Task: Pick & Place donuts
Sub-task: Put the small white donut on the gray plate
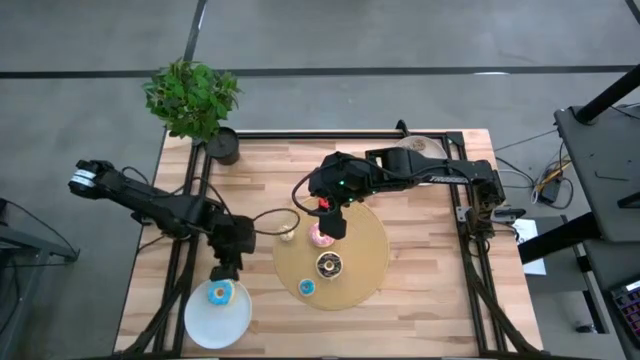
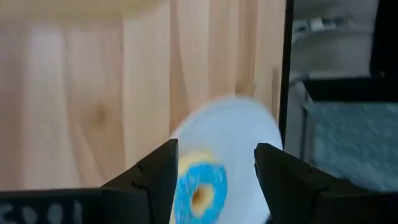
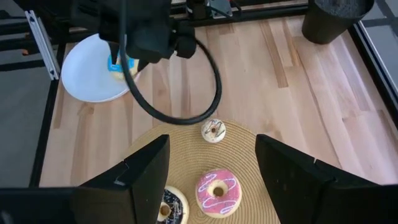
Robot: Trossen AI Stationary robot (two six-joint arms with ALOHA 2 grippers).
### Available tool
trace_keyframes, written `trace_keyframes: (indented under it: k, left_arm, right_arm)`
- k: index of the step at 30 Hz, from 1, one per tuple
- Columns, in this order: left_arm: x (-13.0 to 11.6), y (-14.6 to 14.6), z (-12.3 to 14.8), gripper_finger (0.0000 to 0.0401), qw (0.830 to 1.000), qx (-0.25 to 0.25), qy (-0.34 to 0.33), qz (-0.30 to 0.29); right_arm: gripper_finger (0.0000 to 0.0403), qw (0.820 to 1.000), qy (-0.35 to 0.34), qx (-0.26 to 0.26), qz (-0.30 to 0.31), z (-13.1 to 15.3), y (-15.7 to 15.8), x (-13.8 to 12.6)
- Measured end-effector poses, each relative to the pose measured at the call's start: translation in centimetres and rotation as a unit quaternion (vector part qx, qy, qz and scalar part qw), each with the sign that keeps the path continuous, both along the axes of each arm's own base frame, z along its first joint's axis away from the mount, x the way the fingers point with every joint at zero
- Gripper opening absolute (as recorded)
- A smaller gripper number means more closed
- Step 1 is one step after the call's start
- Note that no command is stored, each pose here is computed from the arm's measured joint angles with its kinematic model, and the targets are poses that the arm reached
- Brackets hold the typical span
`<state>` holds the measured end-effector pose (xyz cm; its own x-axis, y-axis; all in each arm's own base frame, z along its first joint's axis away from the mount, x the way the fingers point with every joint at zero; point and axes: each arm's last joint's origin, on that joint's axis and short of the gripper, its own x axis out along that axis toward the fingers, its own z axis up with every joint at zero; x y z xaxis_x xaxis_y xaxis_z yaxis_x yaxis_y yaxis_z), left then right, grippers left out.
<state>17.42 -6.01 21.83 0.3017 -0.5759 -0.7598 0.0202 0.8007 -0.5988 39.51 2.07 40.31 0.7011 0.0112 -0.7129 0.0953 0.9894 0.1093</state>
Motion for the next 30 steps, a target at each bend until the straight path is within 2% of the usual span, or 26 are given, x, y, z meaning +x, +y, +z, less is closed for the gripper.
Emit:
trace_keyframes:
  k: [7,11,18,30]
  left_arm:
    - [1.0,0.3,4.6,0.0183,0.994,0.079,-0.069,0.037]
    - [0.8,0.6,6.1,0.0183,0.987,0.135,-0.077,0.050]
    - [1.0,0.9,6.7,0.0183,0.976,0.178,-0.093,0.078]
    - [1.1,1.2,6.7,0.0183,0.966,0.208,-0.097,0.116]
  right_arm:
    - [0.0228,1.000,0.020,-0.006,0.005,-0.2,0.0,-0.3]
    - [0.0228,0.999,0.046,-0.013,0.011,-0.4,-0.1,-0.9]
    - [0.0228,0.995,0.093,-0.017,0.013,-0.9,-0.1,-1.7]
    - [0.0228,0.994,0.100,-0.028,0.024,-0.9,-0.2,-2.2]
